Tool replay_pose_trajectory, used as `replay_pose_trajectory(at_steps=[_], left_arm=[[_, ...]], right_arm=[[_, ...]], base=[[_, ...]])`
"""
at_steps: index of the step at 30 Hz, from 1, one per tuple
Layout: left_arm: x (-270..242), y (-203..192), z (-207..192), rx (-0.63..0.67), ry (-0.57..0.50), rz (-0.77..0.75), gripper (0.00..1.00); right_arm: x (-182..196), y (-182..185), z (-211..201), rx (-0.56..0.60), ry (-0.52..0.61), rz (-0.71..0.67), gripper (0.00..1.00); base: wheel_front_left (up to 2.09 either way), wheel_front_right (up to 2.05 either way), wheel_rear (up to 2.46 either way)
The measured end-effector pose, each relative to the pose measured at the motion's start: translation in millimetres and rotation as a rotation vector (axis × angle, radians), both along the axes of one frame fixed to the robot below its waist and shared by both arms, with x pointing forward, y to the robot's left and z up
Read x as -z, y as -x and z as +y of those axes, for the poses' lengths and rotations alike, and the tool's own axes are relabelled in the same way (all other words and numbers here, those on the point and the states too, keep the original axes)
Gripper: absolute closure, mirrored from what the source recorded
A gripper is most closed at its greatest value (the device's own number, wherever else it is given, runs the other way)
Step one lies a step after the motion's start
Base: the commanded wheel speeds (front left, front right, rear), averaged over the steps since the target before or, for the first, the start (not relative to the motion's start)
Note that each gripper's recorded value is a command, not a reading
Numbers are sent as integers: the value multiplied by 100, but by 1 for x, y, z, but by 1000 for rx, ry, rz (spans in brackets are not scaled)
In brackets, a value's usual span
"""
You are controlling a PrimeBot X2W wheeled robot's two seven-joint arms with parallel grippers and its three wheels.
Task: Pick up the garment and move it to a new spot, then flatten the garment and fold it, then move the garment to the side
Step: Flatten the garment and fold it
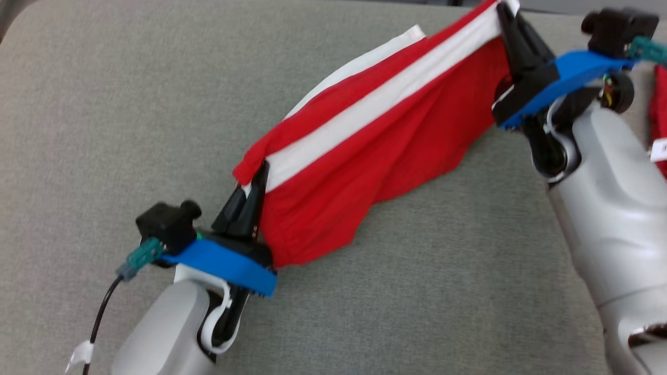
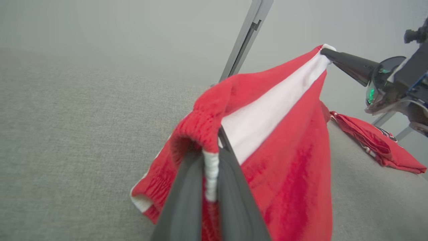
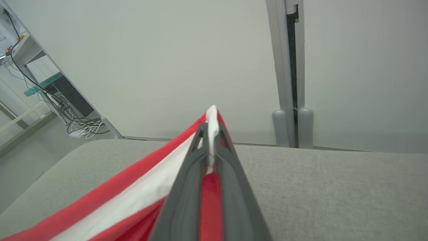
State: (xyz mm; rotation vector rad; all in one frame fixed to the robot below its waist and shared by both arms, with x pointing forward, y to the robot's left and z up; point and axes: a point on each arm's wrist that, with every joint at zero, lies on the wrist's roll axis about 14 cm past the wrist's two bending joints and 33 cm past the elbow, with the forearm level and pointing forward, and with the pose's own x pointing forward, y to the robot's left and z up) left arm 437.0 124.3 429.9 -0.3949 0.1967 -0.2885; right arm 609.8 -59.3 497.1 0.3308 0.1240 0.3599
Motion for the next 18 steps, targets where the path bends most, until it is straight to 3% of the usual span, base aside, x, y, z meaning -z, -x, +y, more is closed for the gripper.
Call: replay_pose_trajectory(at_steps=[9, 10, 11, 12, 13, 18], left_arm=[[25, -26, 17, -75, -42, 51, 100], [28, -26, 18, -77, -47, 59, 100], [29, -27, 19, -78, -53, 60, 100], [29, -28, 20, -81, -58, 58, 47], [30, -28, 20, -77, -72, 57, 0], [20, -27, 26, -79, -131, 20, 0]], right_arm=[[52, -37, 32, -48, 89, 104, 100], [59, -37, 33, -52, 100, 121, 85], [64, -37, 36, -55, 102, 129, 85], [66, -38, 39, -58, 101, 129, 18], [66, -38, 41, -61, 101, 125, 0], [60, -32, 45, -77, 136, 100, 0]], base=[[0, 0, 0], [0, 0, 0], [0, 0, 0], [0, 0, 0], [0, 0, 0], [0, 0, 0]])
